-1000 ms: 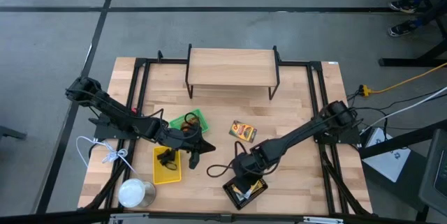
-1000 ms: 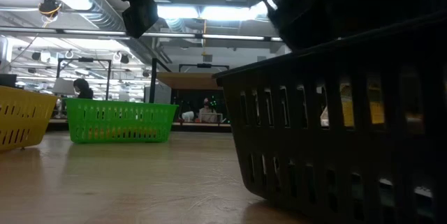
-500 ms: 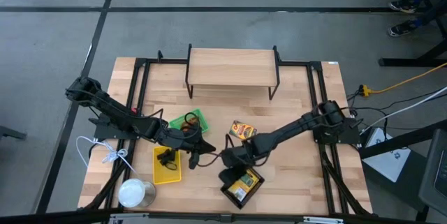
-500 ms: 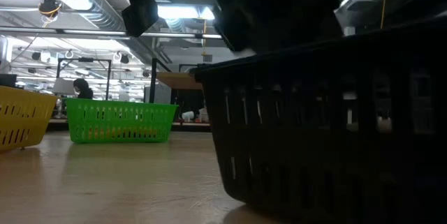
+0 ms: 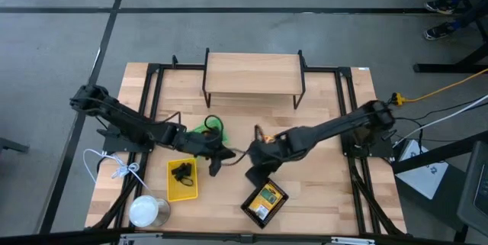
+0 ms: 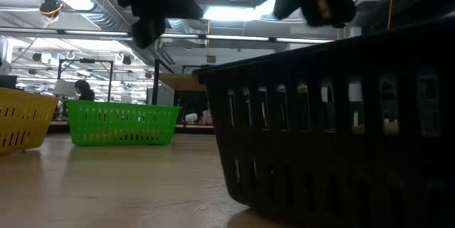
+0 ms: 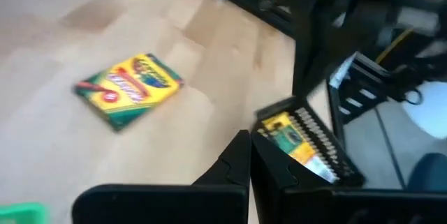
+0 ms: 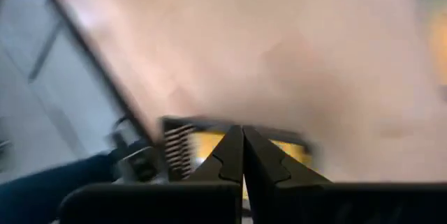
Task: Pick & Place Office Desk Supplies
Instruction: Put the crayon box into the black basket
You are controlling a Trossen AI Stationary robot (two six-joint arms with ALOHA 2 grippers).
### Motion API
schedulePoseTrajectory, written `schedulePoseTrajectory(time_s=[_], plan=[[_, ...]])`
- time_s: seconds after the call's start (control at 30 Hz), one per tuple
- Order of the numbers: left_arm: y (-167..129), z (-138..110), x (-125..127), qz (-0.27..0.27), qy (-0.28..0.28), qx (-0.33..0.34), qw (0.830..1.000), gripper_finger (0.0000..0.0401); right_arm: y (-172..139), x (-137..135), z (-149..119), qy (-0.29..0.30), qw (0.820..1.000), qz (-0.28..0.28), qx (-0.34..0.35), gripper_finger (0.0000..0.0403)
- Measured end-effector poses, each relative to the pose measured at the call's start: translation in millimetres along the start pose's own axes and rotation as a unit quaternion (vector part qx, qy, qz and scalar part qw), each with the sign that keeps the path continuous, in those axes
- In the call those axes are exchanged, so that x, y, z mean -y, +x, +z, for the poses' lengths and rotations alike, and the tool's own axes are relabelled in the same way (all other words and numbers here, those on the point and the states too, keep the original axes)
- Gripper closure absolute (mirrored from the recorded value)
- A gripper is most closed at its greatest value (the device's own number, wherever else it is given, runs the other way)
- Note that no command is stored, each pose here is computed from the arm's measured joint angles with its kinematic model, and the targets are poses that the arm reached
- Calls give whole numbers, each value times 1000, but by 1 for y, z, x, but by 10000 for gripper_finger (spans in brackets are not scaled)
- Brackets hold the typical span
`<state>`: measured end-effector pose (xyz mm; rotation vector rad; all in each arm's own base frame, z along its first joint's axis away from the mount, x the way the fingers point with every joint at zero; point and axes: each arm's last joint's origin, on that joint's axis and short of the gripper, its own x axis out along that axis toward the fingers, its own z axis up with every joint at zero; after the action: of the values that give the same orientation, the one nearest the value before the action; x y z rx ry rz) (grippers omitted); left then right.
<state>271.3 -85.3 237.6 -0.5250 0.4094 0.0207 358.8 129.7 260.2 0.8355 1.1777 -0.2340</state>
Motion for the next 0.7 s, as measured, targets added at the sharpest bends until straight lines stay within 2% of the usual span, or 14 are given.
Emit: schedulePoseTrajectory(time_s=[0.17,0.3,0.5,0.57,0.7], plan=[[-11,22,-14,16,2,33,999,398,-47,17,-12,0,995,-87,57,394],[-24,38,-22,5,8,47,999,400,-64,34,-24,13,984,-160,76,375],[-20,34,-37,16,4,-10,1000,399,-42,66,-33,43,974,-213,64,362],[-14,34,-37,-1,0,-9,1000,400,-30,78,-33,63,971,-223,64,373],[2,37,-34,-34,-5,36,999,399,-15,96,-35,97,961,-247,75,398]])
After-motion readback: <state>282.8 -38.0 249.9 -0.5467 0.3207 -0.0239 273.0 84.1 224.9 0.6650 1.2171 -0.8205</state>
